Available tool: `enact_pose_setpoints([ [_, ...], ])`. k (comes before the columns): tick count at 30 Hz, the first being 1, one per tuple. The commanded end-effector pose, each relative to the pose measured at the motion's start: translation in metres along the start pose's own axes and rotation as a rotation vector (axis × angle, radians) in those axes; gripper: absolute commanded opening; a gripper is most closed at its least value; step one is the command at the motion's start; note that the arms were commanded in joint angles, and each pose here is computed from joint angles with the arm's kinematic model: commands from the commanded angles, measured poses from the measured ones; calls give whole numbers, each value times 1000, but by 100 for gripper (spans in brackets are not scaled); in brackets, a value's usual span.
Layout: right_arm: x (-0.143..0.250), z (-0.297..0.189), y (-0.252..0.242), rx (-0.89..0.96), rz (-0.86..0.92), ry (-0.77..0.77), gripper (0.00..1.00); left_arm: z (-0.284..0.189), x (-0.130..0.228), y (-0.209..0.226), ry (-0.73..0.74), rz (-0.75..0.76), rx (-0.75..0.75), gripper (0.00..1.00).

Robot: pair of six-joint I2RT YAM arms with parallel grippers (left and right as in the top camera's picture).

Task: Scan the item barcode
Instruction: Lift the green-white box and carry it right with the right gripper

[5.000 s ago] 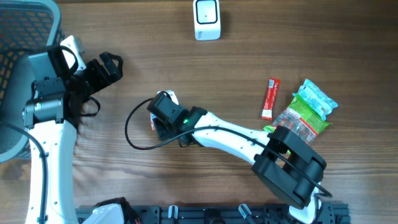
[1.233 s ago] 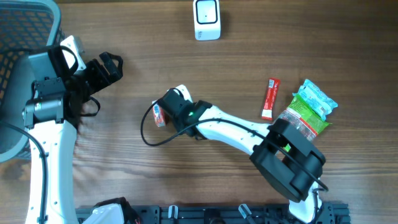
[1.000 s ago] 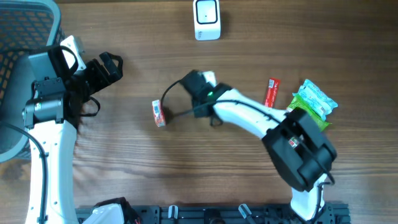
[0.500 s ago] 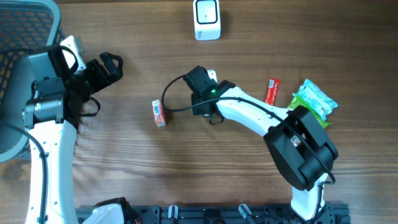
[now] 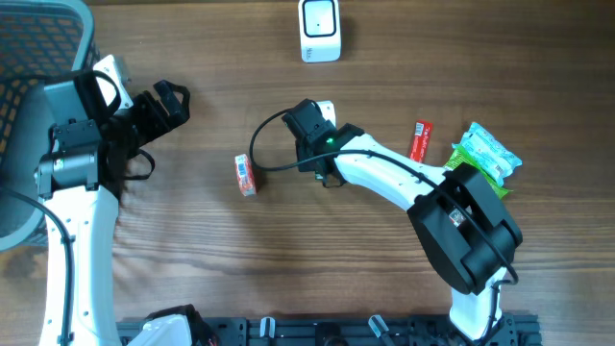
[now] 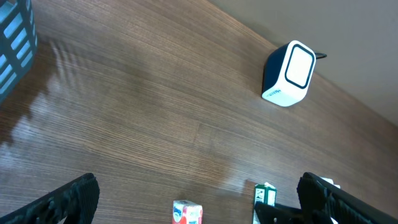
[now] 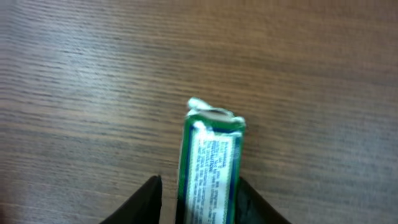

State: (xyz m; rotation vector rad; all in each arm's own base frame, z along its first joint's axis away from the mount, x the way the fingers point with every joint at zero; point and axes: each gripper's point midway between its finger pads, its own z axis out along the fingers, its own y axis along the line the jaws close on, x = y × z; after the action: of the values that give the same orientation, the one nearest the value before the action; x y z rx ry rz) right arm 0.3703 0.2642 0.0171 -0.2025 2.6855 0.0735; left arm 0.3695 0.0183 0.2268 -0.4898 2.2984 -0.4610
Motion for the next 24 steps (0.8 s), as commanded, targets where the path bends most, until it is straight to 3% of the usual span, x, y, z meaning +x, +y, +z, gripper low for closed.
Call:
enact_pose_setpoints([
  [1,-7,-10,-1,2,-30,-29,33,-2,-6,0,-16,18,-3,100],
  [14,-6,-12,-1,1,-78,-23,32,-2,-6,0,-16,18,-3,100],
  [17,-3,-19,10,-69,-48,0,31,-2,-6,0,-16,18,-3,100],
  [20,-6,-32,18,-124,-29,-1,33,-2,-6,0,-16,18,-3,100],
  [24,-13,-51,12,-114,-20,-25,44,-2,-6,0,-16,18,-3,100],
])
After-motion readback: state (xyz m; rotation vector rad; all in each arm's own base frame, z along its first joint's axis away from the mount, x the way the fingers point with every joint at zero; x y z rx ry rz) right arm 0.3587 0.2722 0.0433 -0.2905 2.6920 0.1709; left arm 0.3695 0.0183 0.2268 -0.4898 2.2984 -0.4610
